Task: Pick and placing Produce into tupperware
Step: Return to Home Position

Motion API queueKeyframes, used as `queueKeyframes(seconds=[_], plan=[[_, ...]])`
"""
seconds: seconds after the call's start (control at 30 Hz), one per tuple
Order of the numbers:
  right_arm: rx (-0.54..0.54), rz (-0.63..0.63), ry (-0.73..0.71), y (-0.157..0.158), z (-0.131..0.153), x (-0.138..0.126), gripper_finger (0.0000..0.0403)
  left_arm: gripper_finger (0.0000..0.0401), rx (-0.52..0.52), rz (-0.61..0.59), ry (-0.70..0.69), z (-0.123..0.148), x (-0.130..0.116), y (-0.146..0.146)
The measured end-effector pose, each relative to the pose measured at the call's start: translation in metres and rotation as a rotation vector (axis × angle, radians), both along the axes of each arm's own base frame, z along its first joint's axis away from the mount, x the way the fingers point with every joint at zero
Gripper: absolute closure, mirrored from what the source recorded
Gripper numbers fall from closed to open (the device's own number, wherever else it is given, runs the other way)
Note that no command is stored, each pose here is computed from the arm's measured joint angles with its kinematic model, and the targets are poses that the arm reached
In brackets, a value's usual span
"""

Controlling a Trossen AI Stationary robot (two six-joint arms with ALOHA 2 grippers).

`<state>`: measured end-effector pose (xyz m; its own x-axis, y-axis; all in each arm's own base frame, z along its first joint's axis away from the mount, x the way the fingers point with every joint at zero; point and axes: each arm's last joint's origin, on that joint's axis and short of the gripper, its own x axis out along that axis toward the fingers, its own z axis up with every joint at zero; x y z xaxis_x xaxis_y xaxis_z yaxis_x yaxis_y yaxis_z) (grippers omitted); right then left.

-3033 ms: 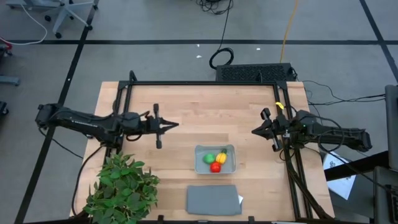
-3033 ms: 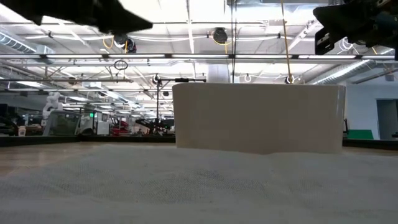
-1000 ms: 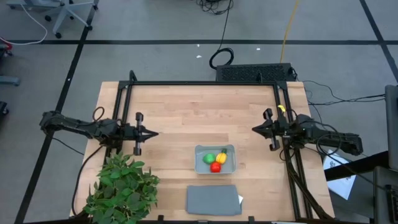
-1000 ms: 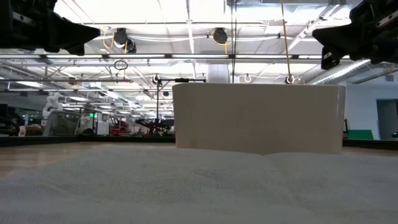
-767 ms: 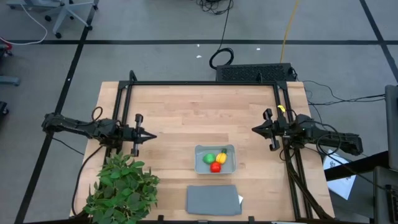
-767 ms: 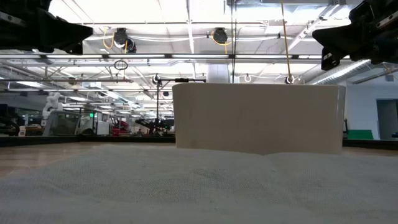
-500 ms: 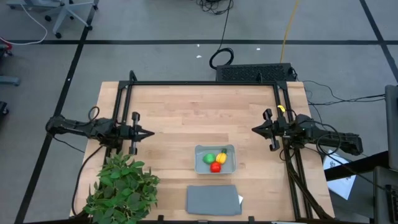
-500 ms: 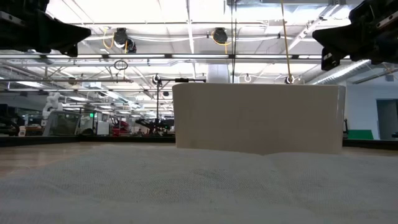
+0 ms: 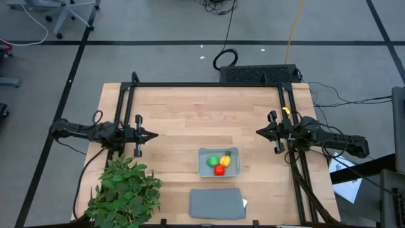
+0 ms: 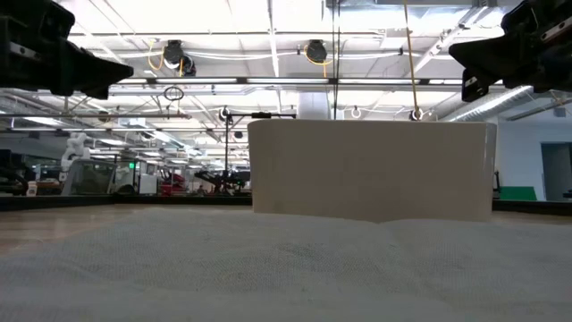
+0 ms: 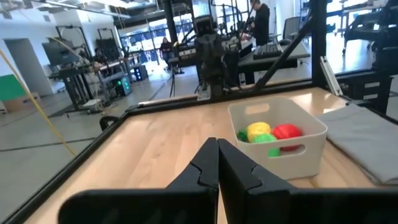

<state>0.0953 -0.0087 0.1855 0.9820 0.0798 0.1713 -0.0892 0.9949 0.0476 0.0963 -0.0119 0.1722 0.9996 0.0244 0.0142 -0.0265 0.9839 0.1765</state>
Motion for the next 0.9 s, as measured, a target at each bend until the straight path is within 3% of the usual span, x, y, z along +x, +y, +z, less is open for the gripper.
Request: queueKeyframes(seconds=[0.4, 0.9], plan=[[0.006, 0.001, 0.03, 0.0, -0.0029, 0.0005, 0.0403, 0.0399, -0.053, 0.0, -0.005, -0.0013, 0.0005, 0.0], [0.004, 0.001, 0.014, 0.0, -0.0014, 0.0003, 0.0403, 0.0386, -0.007, 0.001, -0.002, -0.0015, 0.0005, 0.0]])
